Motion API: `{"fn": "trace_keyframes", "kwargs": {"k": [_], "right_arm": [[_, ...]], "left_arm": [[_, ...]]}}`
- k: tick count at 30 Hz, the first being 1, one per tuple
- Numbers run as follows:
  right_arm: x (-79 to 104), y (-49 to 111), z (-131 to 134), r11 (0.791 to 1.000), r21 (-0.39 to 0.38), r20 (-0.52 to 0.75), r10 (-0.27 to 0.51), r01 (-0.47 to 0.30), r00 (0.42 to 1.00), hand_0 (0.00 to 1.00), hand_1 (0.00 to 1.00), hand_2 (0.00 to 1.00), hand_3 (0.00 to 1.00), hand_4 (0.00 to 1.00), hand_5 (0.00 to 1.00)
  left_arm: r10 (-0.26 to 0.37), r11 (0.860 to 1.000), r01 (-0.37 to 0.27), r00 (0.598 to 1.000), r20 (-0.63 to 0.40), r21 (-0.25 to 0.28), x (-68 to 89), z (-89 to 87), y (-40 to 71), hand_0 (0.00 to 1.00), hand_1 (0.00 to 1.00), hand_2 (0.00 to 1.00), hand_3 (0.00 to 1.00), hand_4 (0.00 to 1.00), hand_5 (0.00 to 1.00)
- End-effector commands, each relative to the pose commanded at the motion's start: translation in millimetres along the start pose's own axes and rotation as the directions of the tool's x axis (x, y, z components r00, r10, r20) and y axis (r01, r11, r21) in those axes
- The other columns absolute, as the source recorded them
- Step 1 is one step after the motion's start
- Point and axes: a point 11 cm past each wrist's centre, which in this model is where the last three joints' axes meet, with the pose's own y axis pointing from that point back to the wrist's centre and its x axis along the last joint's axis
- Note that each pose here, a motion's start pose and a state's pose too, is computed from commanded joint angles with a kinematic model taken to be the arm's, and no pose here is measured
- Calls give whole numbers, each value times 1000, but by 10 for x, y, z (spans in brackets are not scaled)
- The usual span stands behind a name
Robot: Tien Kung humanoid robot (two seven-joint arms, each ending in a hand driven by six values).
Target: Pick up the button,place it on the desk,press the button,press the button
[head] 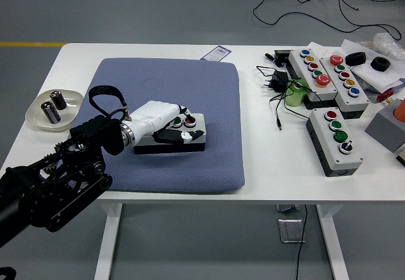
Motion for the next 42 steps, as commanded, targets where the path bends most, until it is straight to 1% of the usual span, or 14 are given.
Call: {"fn": "trace_keyframes", "kwargs": {"k": [6,10,15,16,17,21,22,27,28,30,33,34,40,42], "right_arm": [[2,0,-3,1000,1,0,0,0,1000,673,646,690,635,312,192],[5,-1,-2,1000,1,1,1,-1,1000,673,646,690,635,312,192],[8,-1,-5,1000,2,0,1,-1,1000,673,646,690,635,312,192],[9,-1,-6,1000,2,0,1,-1,1000,675,646,690,635,311,193],[9,-1,-7,1000,2,0,1,-1,1000,675,646,690,635,311,193],[9,0,-11,1000,3,1,1,-1,1000,675,646,690,635,311,193],[8,0,-13,1000,3,1,1,-1,1000,673,646,690,635,311,193],[8,1,-17,1000,3,1,1,-1,1000,673,646,690,635,311,193],[8,1,-17,1000,3,1,1,-1,1000,673,646,690,635,311,193],[9,1,-19,1000,4,2,1,-1,1000,673,646,690,635,311,193],[11,1,-19,1000,4,3,2,-2,1000,673,646,690,635,311,193],[11,1,-18,1000,4,2,2,-2,1000,673,646,690,635,311,193],[10,1,-21,1000,4,4,1,-1,1000,673,646,690,635,311,193],[9,2,-23,1000,5,5,1,-1,1000,673,646,690,635,311,193]], "left_arm": [[80,997,-81,995,-54,-6,199,2,42,2,2,2,674,769,998],[162,987,-163,977,-137,2,370,-27,80,2,2,2,679,768,998],[275,961,-275,917,-289,42,554,-142,130,2,2,2,679,768,998],[308,950,-306,891,-334,59,593,-192,148,2,54,118,747,767,998],[332,942,-329,868,-369,74,617,-230,163,2,54,118,747,767,998],[400,911,-387,745,-534,144,637,-402,221,2,54,118,747,767,998],[412,904,-394,707,-575,163,612,-460,237,390,557,588,863,737,998],[424,891,-381,506,-751,246,459,-695,294,390,557,588,863,737,998],[423,890,-376,463,-779,260,435,-727,303,633,737,783,877,718,998],[432,880,-374,369,-823,294,379,-807,339,633,737,783,877,718,998],[405,884,-354,254,-879,305,296,-859,362,633,737,783,877,718,998],[391,888,-347,217,-895,304,266,-868,366,771,822,860,876,712,998],[324,897,-304,-40,-945,320,141,-933,402,792,829,864,877,717,998],[309,899,-298,-89,-947,322,130,-944,407,792,829,864,877,717,998]]}}
